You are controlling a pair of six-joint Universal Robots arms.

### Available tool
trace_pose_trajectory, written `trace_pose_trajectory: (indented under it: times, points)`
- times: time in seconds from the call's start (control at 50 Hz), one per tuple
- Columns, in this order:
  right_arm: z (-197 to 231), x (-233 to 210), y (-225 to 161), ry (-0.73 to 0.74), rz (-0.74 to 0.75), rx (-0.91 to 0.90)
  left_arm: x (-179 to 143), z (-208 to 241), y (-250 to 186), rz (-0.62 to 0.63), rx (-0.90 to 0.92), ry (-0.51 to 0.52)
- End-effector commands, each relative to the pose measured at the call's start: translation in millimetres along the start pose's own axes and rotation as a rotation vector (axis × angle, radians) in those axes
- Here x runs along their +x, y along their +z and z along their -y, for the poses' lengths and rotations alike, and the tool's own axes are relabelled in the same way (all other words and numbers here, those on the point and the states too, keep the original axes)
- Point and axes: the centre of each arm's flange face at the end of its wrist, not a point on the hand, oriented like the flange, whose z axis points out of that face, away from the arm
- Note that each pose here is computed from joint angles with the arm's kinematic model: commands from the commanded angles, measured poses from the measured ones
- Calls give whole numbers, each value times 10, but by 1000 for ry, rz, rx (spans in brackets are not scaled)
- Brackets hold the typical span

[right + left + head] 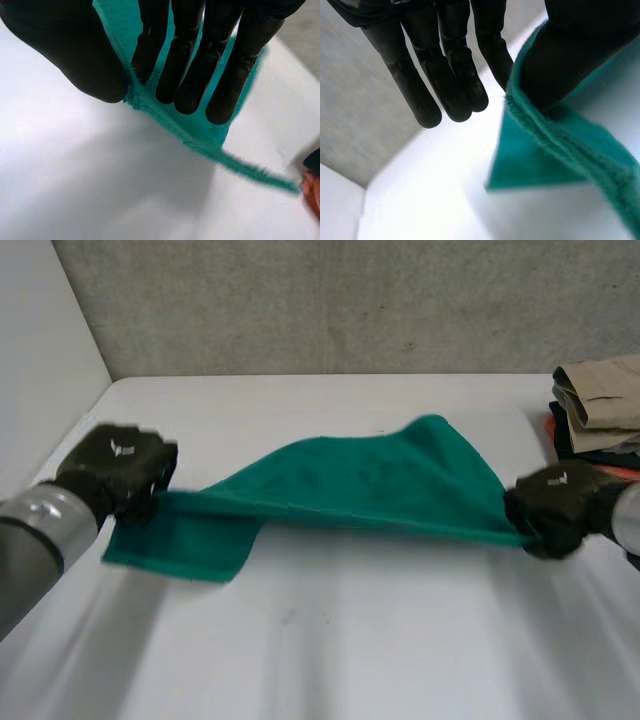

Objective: Fold the laundry.

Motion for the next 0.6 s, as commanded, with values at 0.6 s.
trace_pose_trajectory:
  times: [0.6]
  points:
    - [1792, 872, 160, -229, -786, 760, -788, 1378, 1253, 586, 772, 295]
